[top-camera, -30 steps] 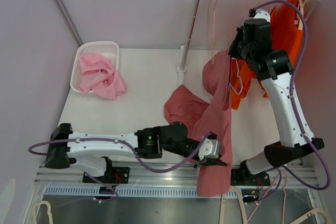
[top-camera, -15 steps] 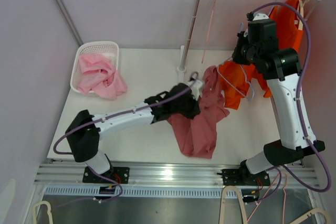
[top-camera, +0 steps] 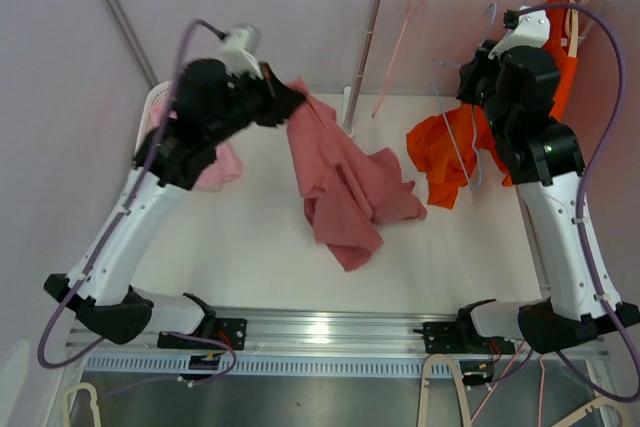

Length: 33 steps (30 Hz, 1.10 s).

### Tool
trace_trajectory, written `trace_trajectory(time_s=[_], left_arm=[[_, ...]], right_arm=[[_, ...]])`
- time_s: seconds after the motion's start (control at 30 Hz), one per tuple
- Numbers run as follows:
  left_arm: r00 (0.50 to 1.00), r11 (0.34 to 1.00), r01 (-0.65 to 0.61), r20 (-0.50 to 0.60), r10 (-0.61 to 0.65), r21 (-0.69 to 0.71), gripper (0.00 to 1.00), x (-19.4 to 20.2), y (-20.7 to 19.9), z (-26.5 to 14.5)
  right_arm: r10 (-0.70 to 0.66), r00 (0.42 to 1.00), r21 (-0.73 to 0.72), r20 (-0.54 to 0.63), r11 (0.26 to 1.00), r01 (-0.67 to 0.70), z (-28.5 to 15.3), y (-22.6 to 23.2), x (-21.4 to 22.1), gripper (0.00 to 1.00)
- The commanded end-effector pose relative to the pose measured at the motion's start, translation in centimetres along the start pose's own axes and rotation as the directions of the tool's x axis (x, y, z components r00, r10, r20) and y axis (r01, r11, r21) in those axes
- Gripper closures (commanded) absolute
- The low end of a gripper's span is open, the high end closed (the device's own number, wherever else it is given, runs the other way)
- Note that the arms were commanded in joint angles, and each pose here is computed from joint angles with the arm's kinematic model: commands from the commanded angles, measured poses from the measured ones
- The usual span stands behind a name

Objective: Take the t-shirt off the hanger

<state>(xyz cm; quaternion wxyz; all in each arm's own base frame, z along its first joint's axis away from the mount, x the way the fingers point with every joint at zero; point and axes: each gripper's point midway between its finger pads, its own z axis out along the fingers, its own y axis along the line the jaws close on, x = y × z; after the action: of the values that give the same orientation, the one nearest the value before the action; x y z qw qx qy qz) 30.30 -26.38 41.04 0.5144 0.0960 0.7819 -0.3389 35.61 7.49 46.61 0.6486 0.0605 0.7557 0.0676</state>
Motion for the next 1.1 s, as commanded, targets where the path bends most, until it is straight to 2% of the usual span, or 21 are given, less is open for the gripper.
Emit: trace_trajectory(time_s=[0.0,0.03,0.07,0.1,0.13,0.17,0.23,0.27,0.3,0.37,0.4,0.47,0.6,0.63,0.7,0.73,0.8,0.93,0.97,1.03,1.07], left_arm=[[0.988,0.997,0.059,0.141,-0.067,0.059,0.99,-7.8,0.7,-4.6],[0.974,0.994,0.048,0.217,-0.067,0.093,0.99,-11.7,-0.1,-5.2],[0.965,0.996,0.058,0.251,-0.075,0.072,0.99,-13.6,1.4,-5.0],[0.943,0.995,0.017,0.329,-0.049,0.101,0.99,-16.9,0.2,-6.5],[0.932,0.997,0.006,0.362,-0.035,0.081,0.99,-18.5,0.9,-6.2],[0.889,0.998,-0.034,0.459,0.003,0.059,0.99,-22.3,1.2,-7.0],[0.813,0.996,-0.084,0.578,0.076,-0.013,0.99,-26.0,3.0,-8.1],[0.790,0.996,-0.082,0.607,0.089,-0.040,0.99,-26.9,4.0,-8.5],[0.721,0.991,-0.119,0.681,0.128,-0.061,0.99,-29.0,3.7,-10.3],[0.640,0.978,-0.121,0.740,0.206,-0.168,0.99,-30.9,5.8,-13.0],[0.612,0.972,-0.136,0.755,0.236,-0.193,0.99,-31.6,6.2,-14.0],[0.592,0.957,-0.156,0.752,0.290,-0.246,0.99,-32.4,7.5,-15.6],[0.626,0.931,-0.102,0.705,0.333,-0.349,0.99,-31.9,12.4,-15.4],[0.657,0.933,-0.073,0.686,0.311,-0.353,0.99,-31.0,14.9,-14.1],[0.659,0.942,-0.006,0.707,0.257,-0.337,0.99,-30.9,17.3,-15.2],[0.690,0.941,0.039,0.690,0.219,-0.337,0.99,-29.5,19.9,-14.2],[0.686,0.930,0.088,0.699,0.203,-0.357,0.99,-29.2,22.4,-15.1],[0.692,0.887,0.126,0.680,0.242,-0.445,0.99,-28.1,24.8,-16.0],[0.708,0.874,0.145,0.666,0.235,-0.463,0.99,-26.7,25.8,-15.8],[0.696,0.863,0.173,0.679,0.233,-0.474,0.99,-26.0,26.0,-16.3],[0.708,0.852,0.207,0.675,0.209,-0.481,0.99,-24.8,26.8,-16.1]], right_arm=[[0.037,0.974,-0.021,0.224,0.999,-0.033,3.3,0.8,-5.2,1.00],[0.044,0.971,-0.005,0.236,0.999,-0.045,4.0,0.3,-5.8,1.00],[0.055,0.959,0.028,0.277,0.997,-0.066,3.9,-0.2,-7.5,1.00],[0.053,0.964,0.064,0.261,0.995,-0.072,5.7,-0.6,-7.0,1.00],[0.057,0.962,0.077,0.265,0.994,-0.080,6.3,-0.7,-7.4,1.00],[0.071,0.957,0.097,0.281,0.990,-0.101,6.8,-1.1,-7.9,1.00],[0.081,0.942,0.100,0.325,0.988,-0.120,8.1,-0.9,-9.1,1.00],[0.077,0.941,0.099,0.328,0.988,-0.115,8.7,-0.8,-9.0,1.00],[0.074,0.936,0.103,0.344,0.988,-0.116,9.8,-0.6,-9.1,1.00],[0.053,0.936,0.104,0.349,0.990,-0.095,11.7,-0.3,-9.0,1.00],[0.060,0.925,0.091,0.375,0.991,-0.101,11.0,-0.2,-10.2,1.00],[0.047,0.945,0.096,0.325,0.992,-0.082,13.9,0.1,-8.7,1.00],[0.052,0.946,0.036,0.318,0.997,-0.067,17.1,1.4,-8.2,1.00],[0.054,0.945,0.002,0.323,0.998,-0.058,18.1,2.1,-7.9,1.00],[0.059,0.946,-0.010,0.318,0.998,-0.059,19.2,2.5,-7.4,1.00],[0.061,0.949,-0.012,0.310,0.998,-0.060,19.8,2.5,-7.1,1.00],[0.057,0.953,-0.019,0.298,0.998,-0.054,21.2,2.9,-6.6,1.00],[0.054,0.954,-0.019,0.293,0.999,-0.051,22.7,3.0,-5.6,1.00],[0.054,0.955,-0.018,0.292,0.999,-0.051,23.0,3.0,-5.4,1.00],[0.050,0.956,-0.016,0.288,0.999,-0.047,23.6,3.0,-4.9,1.00],[0.044,0.957,-0.014,0.285,0.999,-0.042,23.8,2.9,-4.7,1.00]])
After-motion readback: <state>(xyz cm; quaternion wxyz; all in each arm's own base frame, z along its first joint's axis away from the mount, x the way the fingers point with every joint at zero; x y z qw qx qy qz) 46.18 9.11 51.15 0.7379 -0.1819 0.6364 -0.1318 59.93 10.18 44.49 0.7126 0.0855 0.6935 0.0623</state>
